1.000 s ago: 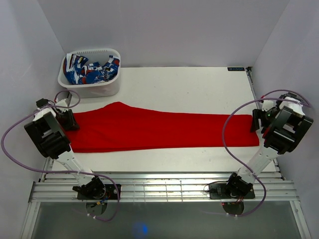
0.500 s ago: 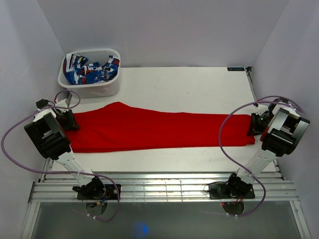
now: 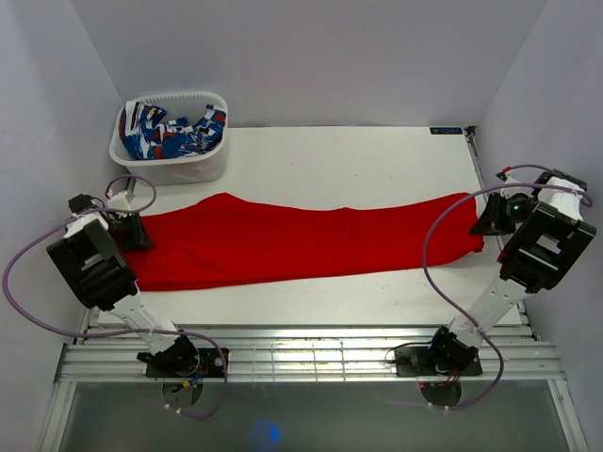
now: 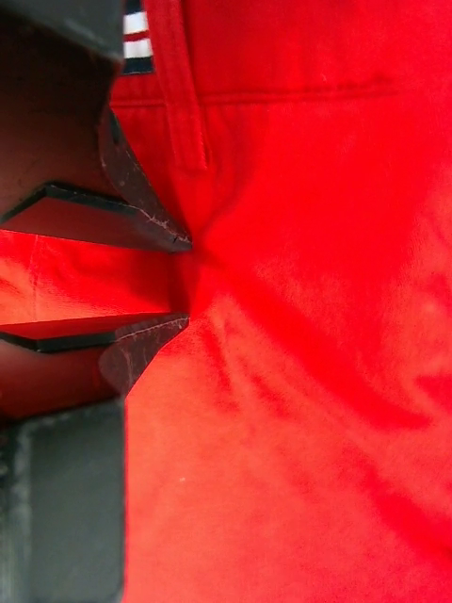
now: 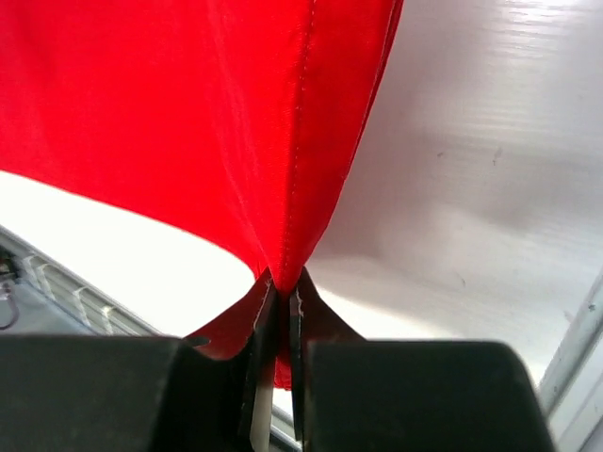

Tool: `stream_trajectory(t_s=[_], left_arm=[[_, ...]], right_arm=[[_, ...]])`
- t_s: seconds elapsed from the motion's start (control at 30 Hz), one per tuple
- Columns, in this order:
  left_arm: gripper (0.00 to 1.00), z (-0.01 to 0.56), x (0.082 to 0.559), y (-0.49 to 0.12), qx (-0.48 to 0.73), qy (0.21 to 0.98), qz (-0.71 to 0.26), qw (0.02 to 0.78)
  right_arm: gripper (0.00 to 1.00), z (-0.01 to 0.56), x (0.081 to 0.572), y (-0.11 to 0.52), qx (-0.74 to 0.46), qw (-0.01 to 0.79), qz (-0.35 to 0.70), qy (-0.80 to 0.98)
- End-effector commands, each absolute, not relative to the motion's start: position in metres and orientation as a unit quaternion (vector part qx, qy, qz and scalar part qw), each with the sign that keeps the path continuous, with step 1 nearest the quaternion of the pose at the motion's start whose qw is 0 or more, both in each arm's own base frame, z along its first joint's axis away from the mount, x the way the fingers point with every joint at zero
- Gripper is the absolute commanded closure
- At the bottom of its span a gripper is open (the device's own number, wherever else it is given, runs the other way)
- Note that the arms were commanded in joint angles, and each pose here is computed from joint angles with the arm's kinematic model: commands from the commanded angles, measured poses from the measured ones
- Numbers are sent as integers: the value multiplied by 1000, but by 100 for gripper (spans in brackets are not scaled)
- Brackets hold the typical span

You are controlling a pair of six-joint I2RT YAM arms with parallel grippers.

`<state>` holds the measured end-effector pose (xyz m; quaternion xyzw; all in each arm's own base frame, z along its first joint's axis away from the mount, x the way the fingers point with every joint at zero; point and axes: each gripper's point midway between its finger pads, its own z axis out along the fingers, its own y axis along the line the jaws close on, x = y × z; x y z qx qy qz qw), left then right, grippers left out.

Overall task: Fold and stack the trousers
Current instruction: Fold the trousers

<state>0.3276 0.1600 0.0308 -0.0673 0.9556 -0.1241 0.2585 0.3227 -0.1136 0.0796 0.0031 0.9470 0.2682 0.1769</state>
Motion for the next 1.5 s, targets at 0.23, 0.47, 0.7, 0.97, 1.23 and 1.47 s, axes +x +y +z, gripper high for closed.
stream_trajectory(t_s=[0.23, 0.47, 0.7, 0.97, 1.23, 1.47], left_arm=[[47, 73, 310, 89, 12, 935, -188, 299], [38, 77, 305, 73, 22, 934, -193, 299], [38, 59, 302, 73, 6, 940, -200, 278], [39, 32, 294, 76, -20, 950, -195, 244], [39, 16, 296, 76, -41, 952, -205, 225], [39, 8, 289, 76, -39, 955, -197, 219]], right_arm=[[92, 164, 316, -124, -15, 273, 303, 913], [92, 213, 342, -26, -79, 323, 421, 844], [92, 222, 338, 90, -155, 314, 503, 790], [92, 204, 337, 209, -228, 306, 509, 772], [92, 195, 338, 297, -207, 282, 553, 756], [92, 181, 336, 361, -205, 264, 577, 745]])
